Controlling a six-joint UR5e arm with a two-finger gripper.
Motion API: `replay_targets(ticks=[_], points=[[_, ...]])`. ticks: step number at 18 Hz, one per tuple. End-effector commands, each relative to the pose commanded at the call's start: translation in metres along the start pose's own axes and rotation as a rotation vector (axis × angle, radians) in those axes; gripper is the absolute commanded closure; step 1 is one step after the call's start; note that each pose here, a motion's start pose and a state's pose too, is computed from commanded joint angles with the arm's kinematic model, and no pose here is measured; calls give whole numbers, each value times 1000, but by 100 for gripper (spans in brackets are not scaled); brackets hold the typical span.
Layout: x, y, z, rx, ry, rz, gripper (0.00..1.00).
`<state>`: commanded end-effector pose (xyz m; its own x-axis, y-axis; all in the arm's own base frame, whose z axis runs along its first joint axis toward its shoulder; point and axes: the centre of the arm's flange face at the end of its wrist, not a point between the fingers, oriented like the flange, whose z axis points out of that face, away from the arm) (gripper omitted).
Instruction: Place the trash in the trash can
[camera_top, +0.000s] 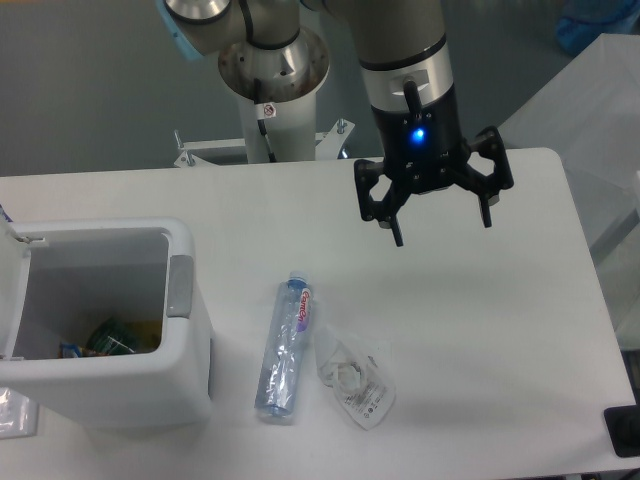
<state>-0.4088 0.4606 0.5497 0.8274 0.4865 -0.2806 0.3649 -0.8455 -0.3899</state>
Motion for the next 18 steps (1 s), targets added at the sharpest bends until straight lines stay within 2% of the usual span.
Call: replay_targets(ticks=[11, 18], points=[[0, -4, 12, 25, 13, -18, 0], [4, 0, 60, -14, 31, -34, 0]])
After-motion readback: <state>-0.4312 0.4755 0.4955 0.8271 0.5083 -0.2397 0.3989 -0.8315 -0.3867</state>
